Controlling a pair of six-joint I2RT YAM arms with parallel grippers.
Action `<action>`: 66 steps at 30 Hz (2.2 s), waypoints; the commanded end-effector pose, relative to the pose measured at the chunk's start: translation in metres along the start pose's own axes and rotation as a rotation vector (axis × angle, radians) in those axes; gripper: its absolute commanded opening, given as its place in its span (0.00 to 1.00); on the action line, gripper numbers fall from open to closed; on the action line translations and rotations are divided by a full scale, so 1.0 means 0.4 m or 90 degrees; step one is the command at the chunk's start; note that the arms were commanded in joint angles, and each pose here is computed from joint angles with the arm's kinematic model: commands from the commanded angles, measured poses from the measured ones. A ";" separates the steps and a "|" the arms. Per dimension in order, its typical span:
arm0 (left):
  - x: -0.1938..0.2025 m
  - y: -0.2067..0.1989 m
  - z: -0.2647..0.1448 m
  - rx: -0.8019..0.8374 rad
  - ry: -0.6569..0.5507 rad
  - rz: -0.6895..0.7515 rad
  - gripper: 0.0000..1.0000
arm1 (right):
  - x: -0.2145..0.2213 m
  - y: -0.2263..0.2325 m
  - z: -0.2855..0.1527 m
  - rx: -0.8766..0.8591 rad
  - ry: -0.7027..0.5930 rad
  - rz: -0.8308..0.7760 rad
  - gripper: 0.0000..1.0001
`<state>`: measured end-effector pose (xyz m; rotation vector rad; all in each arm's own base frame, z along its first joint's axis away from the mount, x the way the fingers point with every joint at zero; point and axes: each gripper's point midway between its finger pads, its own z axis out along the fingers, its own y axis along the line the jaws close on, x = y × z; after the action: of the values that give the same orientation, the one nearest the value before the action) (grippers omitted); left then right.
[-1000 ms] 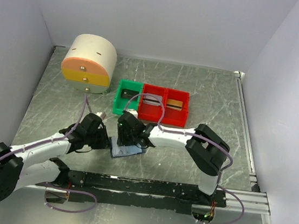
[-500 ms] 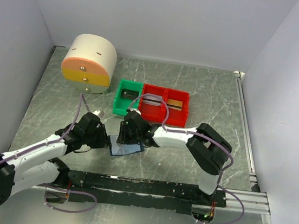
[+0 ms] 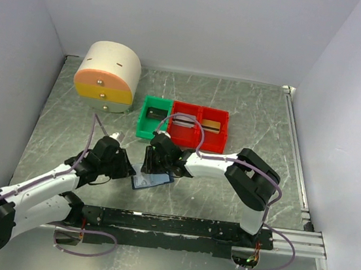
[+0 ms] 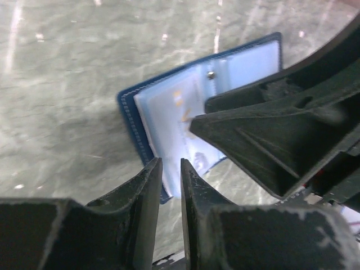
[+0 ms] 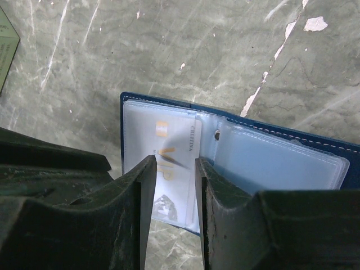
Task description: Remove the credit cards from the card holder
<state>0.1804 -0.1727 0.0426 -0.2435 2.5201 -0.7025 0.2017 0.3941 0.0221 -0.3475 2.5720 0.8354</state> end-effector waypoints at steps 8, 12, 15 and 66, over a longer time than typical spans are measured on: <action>0.021 -0.044 0.025 0.055 0.034 -0.025 0.30 | 0.086 -0.088 0.014 0.065 0.064 -0.004 0.35; 0.019 -0.024 0.020 0.030 0.024 -0.031 0.32 | 0.085 -0.087 0.013 0.063 0.064 -0.004 0.35; 0.020 -0.016 0.017 0.028 0.015 -0.036 0.34 | 0.086 -0.086 0.014 0.062 0.065 -0.005 0.35; -0.057 -0.121 0.026 0.169 -0.086 -0.150 0.35 | 0.073 -0.042 -0.007 -0.022 0.056 0.013 0.36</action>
<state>0.1811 -0.2066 0.0483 -0.3978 2.4290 -1.0127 0.2070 0.3900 0.0244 -0.3360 2.5322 0.9112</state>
